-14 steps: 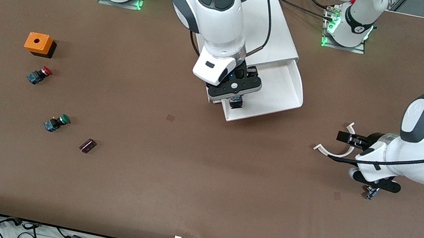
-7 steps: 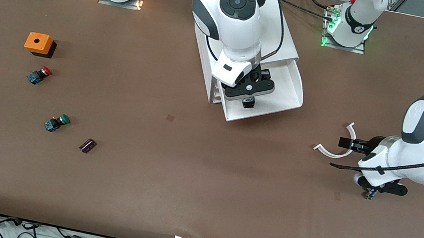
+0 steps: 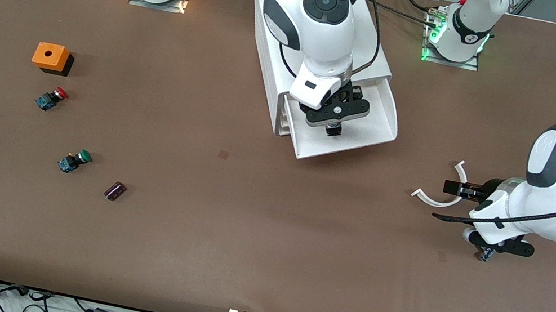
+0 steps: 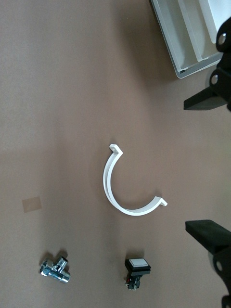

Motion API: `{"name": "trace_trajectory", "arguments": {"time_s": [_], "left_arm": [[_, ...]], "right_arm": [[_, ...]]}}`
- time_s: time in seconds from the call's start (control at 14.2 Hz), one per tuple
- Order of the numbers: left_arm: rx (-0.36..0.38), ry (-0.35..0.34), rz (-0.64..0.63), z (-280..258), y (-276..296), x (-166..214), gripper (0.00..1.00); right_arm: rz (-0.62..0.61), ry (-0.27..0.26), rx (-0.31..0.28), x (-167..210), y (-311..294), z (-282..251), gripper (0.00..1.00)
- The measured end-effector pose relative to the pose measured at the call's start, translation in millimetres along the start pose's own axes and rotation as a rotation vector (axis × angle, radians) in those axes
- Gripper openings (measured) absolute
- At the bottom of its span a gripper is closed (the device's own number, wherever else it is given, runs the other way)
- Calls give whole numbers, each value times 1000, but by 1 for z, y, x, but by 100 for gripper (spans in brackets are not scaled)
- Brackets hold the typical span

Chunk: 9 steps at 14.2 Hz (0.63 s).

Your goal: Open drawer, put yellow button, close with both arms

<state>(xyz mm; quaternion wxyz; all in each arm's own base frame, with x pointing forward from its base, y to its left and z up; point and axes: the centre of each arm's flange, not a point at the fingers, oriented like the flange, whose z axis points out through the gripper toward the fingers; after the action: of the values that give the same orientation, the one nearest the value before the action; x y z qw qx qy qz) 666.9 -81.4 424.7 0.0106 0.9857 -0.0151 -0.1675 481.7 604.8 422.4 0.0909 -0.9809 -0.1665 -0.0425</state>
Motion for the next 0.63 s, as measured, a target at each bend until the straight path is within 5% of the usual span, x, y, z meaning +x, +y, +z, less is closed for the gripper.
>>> {"name": "trace_trajectory", "arguments": {"time_s": [0.42, 0.63], "left_arm": [[0, 2, 1, 0, 0, 0, 100], [0, 2, 1, 0, 0, 0, 100]], "right_arm": [[-12, -32, -18, -8, -7, 17, 41], [-9, -27, -21, -6, -5, 15, 65]]}}
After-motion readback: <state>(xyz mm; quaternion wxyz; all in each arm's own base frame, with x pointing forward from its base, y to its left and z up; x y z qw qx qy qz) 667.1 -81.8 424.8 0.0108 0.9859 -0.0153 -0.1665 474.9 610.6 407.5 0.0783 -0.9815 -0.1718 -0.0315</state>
